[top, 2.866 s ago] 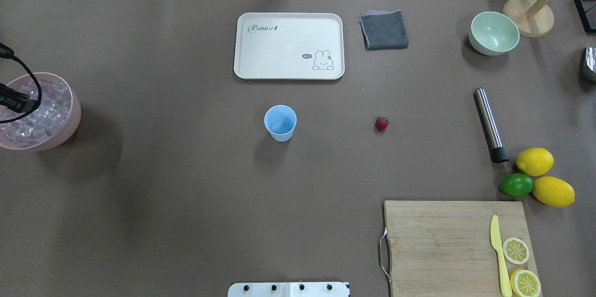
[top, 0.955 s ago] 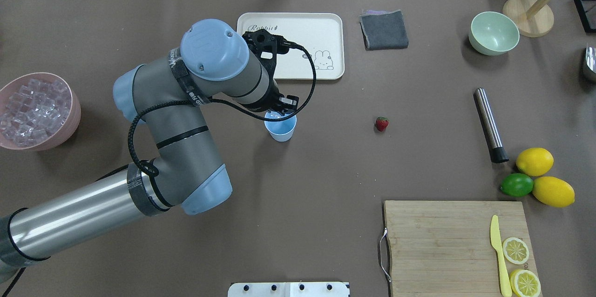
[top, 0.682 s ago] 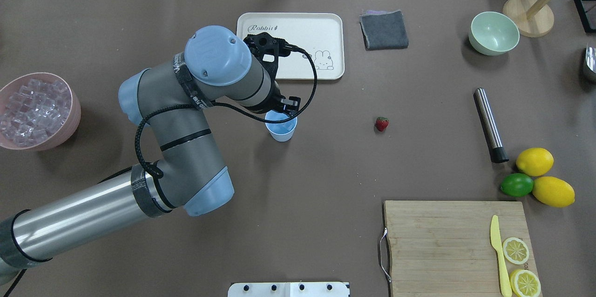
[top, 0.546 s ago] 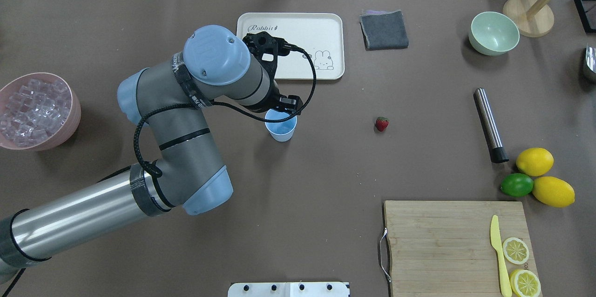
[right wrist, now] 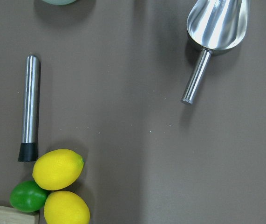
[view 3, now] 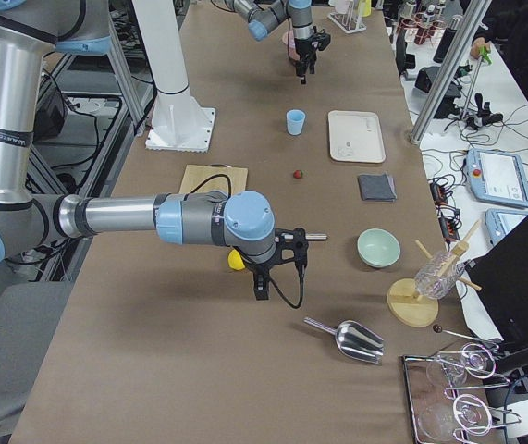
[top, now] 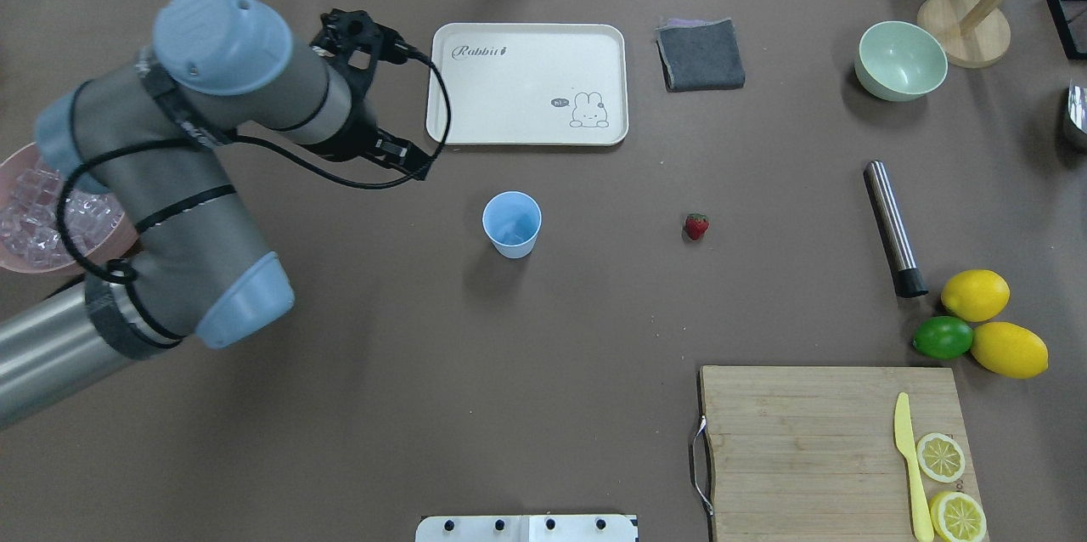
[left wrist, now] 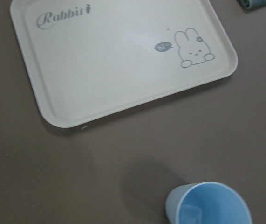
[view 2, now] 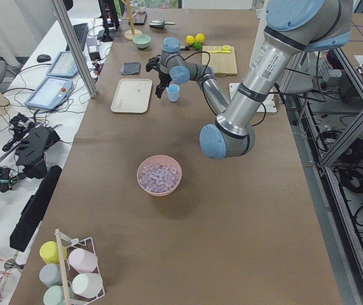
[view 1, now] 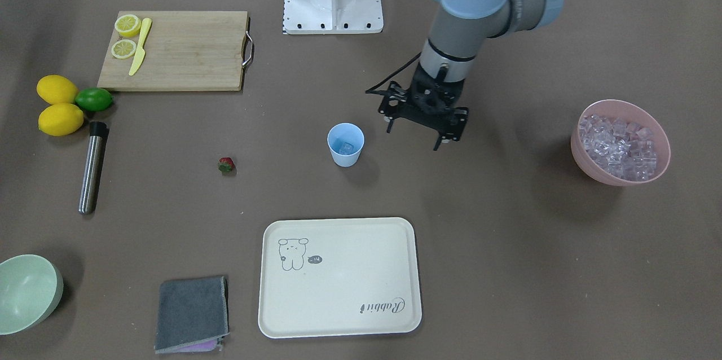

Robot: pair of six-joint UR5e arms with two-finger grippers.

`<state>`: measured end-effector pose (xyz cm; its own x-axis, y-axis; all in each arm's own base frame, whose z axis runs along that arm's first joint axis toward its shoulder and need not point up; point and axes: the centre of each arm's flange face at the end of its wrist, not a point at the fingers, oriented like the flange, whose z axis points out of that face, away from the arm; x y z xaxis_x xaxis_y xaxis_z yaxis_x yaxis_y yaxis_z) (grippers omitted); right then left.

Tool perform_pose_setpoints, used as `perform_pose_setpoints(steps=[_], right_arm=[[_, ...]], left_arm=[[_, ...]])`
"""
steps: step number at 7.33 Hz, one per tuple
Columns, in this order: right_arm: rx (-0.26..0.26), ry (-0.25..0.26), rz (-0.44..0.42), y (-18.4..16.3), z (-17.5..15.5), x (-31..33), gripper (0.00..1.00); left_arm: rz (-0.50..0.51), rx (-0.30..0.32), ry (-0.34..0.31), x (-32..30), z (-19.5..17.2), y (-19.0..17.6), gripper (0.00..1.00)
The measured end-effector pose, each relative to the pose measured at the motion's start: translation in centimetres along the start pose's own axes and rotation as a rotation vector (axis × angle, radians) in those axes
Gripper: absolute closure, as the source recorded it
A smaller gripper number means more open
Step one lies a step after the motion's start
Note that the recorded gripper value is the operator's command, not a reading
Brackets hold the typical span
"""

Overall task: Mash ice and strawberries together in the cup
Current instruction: 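Move the left gripper back to the pink ice bowl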

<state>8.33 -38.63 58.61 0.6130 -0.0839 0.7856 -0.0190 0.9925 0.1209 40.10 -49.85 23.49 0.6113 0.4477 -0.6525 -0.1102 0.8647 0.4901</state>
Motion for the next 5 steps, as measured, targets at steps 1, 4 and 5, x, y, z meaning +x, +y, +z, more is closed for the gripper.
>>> perform_pose_setpoints(steps=[1, 4, 5], right_arm=[[-0.004, -0.025, -0.020, -0.6, 0.2, -1.0, 0.00], [-0.027, -0.060, -0.067, -1.5, 1.2, -3.2, 0.00], [-0.028, -0.063, -0.072, -1.5, 1.2, -3.4, 0.00]], left_arm=[[0.072, -0.006, -0.025, -3.5, -1.1, 2.1, 0.03], [0.370, -0.056, -0.120, -15.2, -4.4, 9.9, 0.03], [0.454, -0.073, -0.144, -19.2, -4.9, 12.3, 0.03]])
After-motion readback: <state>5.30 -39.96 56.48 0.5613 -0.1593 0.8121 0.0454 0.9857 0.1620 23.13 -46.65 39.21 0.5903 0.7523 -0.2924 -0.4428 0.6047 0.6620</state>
